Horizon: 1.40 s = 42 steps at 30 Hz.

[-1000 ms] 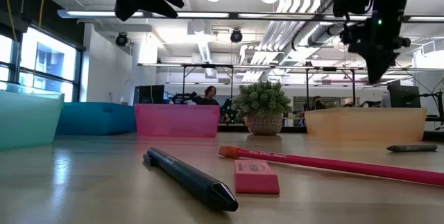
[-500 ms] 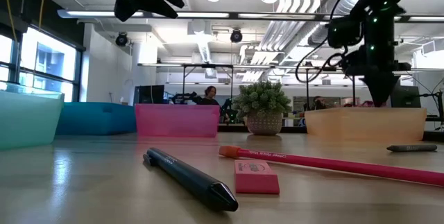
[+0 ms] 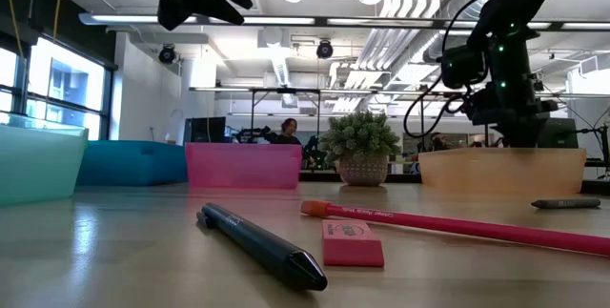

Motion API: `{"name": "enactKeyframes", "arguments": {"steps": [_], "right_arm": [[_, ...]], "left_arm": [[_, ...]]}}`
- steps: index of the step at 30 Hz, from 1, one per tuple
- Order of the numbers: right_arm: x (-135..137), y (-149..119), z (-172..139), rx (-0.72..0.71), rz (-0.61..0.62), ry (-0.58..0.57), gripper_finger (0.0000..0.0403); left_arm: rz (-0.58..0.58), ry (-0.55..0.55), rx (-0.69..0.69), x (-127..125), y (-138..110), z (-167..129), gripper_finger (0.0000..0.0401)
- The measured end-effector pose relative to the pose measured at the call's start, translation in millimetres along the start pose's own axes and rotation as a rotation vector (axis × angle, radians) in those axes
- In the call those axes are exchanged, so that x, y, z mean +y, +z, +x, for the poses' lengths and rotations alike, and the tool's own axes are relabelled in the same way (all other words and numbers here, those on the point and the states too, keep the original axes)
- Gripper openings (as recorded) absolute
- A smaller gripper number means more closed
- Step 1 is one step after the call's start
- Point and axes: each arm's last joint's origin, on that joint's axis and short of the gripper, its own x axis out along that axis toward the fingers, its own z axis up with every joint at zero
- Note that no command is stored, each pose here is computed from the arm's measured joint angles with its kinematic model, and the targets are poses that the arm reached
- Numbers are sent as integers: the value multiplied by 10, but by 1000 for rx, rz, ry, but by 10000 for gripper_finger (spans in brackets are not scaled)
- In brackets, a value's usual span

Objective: Sort crayons/erasers/pens/pencils in bins
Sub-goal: Put the pink pencil into the orange bin, then put the gray crayon into the blue bin

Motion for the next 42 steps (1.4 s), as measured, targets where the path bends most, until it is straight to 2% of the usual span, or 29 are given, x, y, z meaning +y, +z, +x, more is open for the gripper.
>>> {"name": "enactKeyframes", "arguments": {"steps": [7,12,17,22,27,33,42], "right_arm": [[0,6,-5,-8,-2,0,101],[1,30,-62,-22,-19,2,127],[41,28,-327,-115,-56,19,130],[109,-141,-639,-198,-116,54,130],[249,-368,-834,-264,-174,214,130],[491,-632,-955,-285,-310,300,130],[843,-1031,-1033,-308,-577,325,130]], "left_arm": [[-1,-52,40,-16,-13,-1,119],[-45,-51,41,-15,-12,-2,119],[-51,-54,46,-16,-15,-1,119],[-51,-53,47,-15,-15,-2,119],[-51,-53,47,-14,-16,-2,119],[-48,-48,48,-11,-18,-1,119],[3,-39,38,-8,-15,0,119]]}}
